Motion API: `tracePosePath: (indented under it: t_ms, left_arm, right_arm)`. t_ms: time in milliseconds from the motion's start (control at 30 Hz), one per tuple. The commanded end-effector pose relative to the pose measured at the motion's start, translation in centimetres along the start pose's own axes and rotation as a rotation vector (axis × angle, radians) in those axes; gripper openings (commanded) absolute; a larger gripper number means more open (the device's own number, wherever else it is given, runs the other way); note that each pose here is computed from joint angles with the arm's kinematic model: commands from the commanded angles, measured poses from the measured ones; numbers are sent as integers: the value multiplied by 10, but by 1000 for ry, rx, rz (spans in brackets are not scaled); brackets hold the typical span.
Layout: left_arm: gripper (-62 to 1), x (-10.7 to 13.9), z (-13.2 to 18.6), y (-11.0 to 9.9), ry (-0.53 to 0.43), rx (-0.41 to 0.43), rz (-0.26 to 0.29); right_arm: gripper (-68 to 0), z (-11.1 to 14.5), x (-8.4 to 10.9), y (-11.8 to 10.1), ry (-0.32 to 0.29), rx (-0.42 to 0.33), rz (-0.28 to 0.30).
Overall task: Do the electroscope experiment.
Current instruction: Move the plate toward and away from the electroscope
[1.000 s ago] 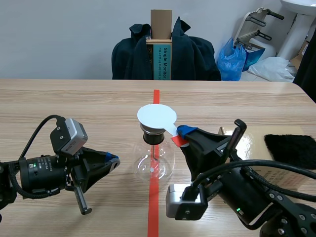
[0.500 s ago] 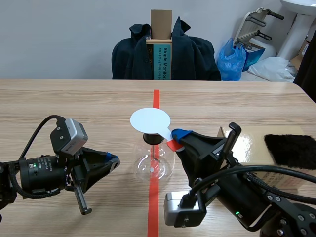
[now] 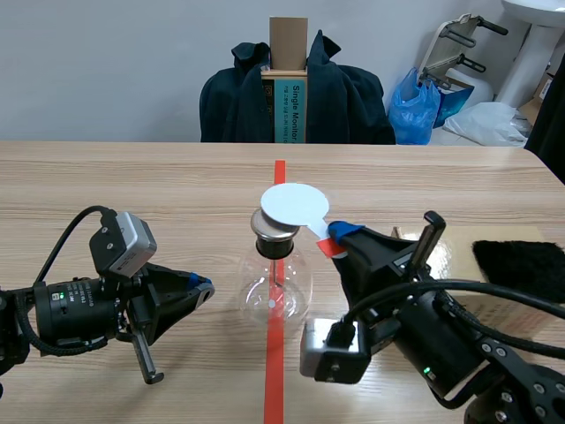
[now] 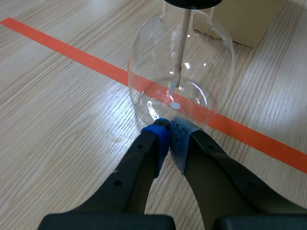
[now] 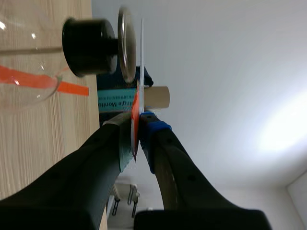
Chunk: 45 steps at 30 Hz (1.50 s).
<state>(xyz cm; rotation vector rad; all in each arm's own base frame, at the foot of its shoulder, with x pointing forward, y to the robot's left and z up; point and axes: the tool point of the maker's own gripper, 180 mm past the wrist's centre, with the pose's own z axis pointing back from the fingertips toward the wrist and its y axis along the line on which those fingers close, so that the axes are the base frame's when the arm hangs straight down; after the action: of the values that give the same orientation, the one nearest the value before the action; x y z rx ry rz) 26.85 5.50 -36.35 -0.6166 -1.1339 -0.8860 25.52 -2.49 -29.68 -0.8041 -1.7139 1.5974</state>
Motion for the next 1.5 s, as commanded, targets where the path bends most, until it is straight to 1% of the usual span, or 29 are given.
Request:
tracePosePath:
  t_ms: [0,133,267,367,433,600,700,833,1067,1200,1367,1467]
  left_arm:
    - [-594,13,-3,0,-44,-3,-4]
    - [-594,13,-3,0,-44,-3,-4]
    - [-594,13,-3,0,-44,-3,-4]
    - [-594,13,-3,0,-44,-3,-4]
    - [-594,13,-3,0,-44,-3,-4]
    - [-594,13,-3,0,-44,-3,-4]
    - [-594,13,-3,0,-44,-3,-4]
    - [-594,13,-3,0,-44,-3,-4]
    - [-594,13,-3,0,-44,-3,-4]
    - [-594,13,-3,0,-44,-3,-4]
    - [-594,13,-3,0,-44,-3,-4]
    - [-594,13,-3,0,-44,-3,-4]
  right_arm:
    - [-667,-4,-10,-11,39,-39,13]
    - [-667,-2,-31,-11,154,-39,11]
    - [-667,1,-46,-11,238,-40,9]
    - [-667,3,-54,-11,288,-40,9]
    - [-667,4,-57,-11,304,-40,9]
    - [-667,4,-57,-12,302,-40,10]
    - [-667,3,-52,-12,274,-40,10]
    - [-667,0,-41,-12,206,-40,12]
    - [-667,-4,-8,-11,24,-40,16]
    - [-667,-4,6,-11,-55,-39,17]
    - [-667,-3,17,-11,-117,-38,18]
    - [-667,-3,20,-11,-133,-38,19]
